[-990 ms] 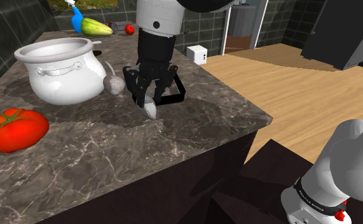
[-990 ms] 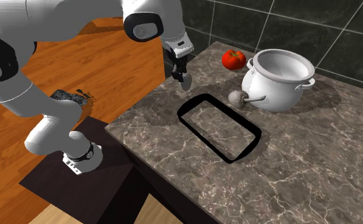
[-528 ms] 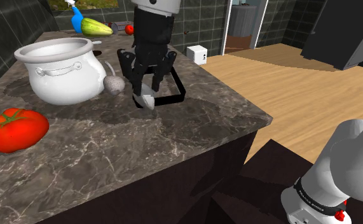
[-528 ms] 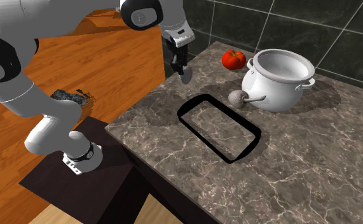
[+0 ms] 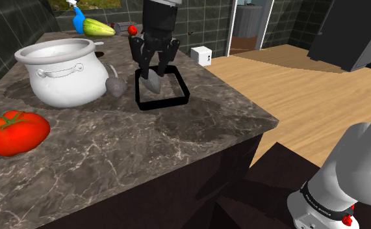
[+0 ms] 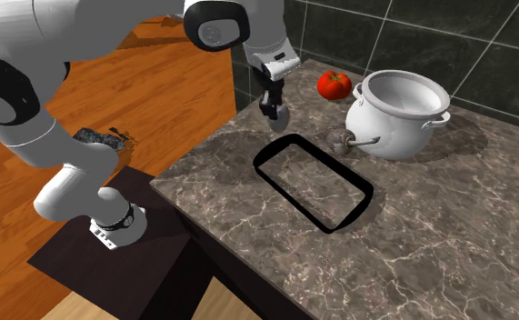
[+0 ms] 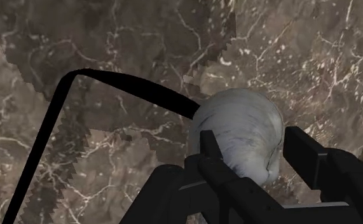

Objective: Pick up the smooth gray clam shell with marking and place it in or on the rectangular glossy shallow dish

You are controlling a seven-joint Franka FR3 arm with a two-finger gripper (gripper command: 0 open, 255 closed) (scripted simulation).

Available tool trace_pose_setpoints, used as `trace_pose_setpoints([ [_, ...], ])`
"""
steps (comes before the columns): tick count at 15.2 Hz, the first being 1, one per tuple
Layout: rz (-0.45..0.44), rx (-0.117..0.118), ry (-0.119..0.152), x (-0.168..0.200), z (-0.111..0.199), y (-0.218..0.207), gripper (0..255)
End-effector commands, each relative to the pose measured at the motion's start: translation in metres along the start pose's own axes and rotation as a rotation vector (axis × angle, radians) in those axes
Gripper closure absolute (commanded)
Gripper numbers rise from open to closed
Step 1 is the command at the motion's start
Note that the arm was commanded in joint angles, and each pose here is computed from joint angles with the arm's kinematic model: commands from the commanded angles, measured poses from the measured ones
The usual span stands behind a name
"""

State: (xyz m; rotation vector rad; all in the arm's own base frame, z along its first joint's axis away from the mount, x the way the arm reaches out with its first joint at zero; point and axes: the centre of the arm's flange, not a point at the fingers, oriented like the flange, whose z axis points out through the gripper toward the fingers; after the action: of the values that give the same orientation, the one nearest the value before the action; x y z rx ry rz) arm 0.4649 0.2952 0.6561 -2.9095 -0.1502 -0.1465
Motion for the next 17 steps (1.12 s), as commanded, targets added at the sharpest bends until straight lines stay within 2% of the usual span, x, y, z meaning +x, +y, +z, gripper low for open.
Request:
trace_pose_setpoints([
  [1,-0.001,0.000,0.000,0.021,-0.003,0.018,255],
  [11,-0.001,0.000,0.000,0.116,-0.010,0.102,255],
  [17,-0.001,0.000,0.000,0.113,0.020,0.109,255],
])
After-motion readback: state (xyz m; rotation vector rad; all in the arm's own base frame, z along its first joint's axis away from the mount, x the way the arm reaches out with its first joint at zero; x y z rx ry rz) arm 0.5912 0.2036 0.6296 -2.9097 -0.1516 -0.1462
